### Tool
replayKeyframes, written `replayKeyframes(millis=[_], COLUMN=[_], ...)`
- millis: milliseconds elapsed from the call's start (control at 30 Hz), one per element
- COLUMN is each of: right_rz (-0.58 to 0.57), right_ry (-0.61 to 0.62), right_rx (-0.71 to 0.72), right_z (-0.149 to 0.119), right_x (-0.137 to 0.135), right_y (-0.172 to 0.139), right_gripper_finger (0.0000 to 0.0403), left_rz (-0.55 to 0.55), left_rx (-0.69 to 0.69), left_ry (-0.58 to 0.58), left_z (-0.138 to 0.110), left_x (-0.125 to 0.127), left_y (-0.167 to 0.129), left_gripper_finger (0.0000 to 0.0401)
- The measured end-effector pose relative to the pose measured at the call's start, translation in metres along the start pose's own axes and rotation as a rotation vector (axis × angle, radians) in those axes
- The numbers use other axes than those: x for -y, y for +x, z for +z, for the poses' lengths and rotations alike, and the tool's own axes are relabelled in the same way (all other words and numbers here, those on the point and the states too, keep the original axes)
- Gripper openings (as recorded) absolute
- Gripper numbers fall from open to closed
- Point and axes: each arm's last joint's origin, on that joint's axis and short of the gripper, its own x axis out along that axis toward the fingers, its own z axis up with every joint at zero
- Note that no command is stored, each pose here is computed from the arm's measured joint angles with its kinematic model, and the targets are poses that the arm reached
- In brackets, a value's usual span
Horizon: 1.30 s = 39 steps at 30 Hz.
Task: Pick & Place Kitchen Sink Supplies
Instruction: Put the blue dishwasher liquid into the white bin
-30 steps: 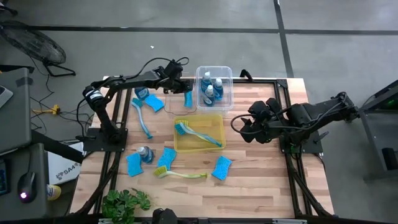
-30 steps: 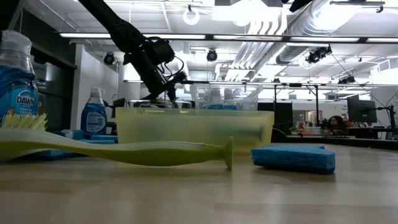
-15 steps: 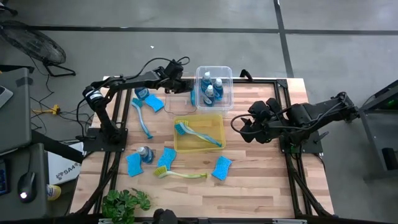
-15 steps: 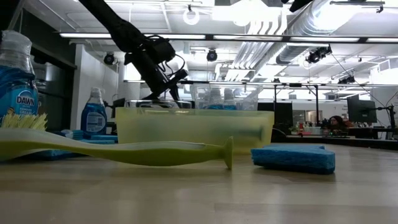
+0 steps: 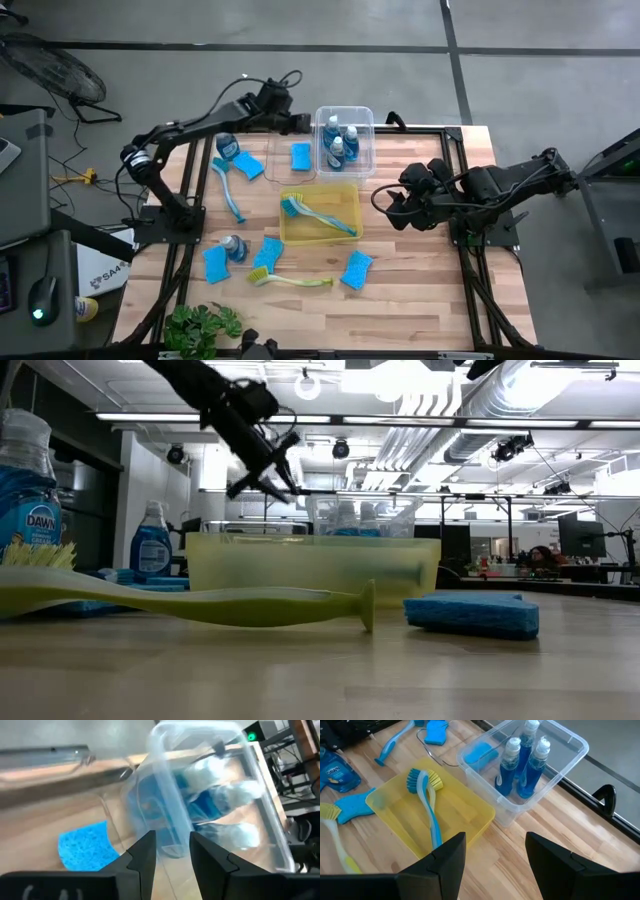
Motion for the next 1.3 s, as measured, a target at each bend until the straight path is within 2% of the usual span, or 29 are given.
replayKeyframes(millis=[233, 400, 733, 867, 1067, 1167, 1300], right_rz=[0.001, 0.003, 0.017, 0.023, 0.026, 0.026, 0.026], right_ry=[0.0, -0.001, 0.0, 0.006, 0.006, 0.008, 0.009], right_rx=[-0.002, -0.005, -0.022, -0.019, -0.016, -0.016, -0.016], right_z=[0.0, 0.0, -0.001, 0.0, 0.0, 0.0, 0.0], right_x=[0.0, 0.0, -0.001, -0.001, -0.002, -0.002, -0.002], right_y=[0.0, 0.0, 0.0, 0.0, 0.0, 0.0, 0.0], right_gripper_finger=[0.02, 0.02, 0.02, 0.02, 0.02, 0.02, 0.02], left_rz=[0.034, 0.091, 0.441, 0.555, 0.582, 0.592, 0.624], left_rx=[0.011, 0.017, -0.059, -0.11, -0.158, -0.179, -0.176], left_ry=[0.117, 0.172, 0.27, 0.287, 0.307, 0.304, 0.301], left_z=[0.015, 0.015, -0.007, -0.012, -0.005, 0.0, 0.007], left_x=[0.02, 0.024, 0.006, -0.003, -0.027, -0.04, -0.052], left_y=[-0.046, -0.078, -0.128, -0.132, -0.127, -0.128, -0.133], left_gripper_finger=[0.0115, 0.0115, 0.0115, 0.0115, 0.0118, 0.0138, 0.0186])
